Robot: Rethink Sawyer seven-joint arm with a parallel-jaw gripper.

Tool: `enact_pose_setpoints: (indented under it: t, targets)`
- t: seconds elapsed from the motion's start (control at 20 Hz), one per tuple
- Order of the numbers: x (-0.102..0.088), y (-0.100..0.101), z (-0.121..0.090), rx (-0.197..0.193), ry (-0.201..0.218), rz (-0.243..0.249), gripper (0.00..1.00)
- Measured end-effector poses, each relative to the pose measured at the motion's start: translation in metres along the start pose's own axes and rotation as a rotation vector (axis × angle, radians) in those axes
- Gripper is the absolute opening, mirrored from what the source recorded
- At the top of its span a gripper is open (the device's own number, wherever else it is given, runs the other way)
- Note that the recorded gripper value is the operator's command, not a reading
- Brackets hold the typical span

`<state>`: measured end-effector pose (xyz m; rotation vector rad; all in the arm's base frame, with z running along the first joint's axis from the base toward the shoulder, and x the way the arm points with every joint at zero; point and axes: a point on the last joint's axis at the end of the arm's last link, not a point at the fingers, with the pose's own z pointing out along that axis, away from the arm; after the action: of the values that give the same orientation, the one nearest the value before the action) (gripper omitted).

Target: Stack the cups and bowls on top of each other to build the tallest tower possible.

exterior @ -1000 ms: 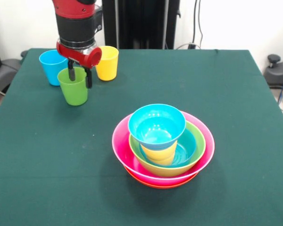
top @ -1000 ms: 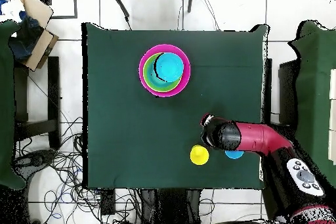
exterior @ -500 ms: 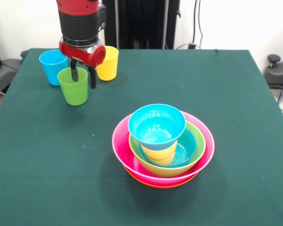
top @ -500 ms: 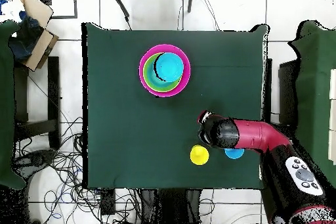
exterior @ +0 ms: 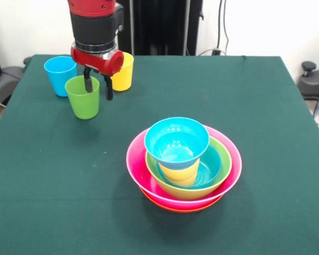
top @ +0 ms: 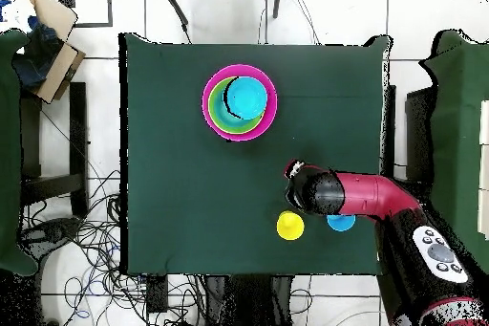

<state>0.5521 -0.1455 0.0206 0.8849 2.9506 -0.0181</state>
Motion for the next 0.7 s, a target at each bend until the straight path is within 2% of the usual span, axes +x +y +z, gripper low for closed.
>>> enact_pose_setpoints:
  t: [0.7]
  targets:
    - [0.013, 0.001, 0.016, -0.005, 0.039, 0.0, 1.0]
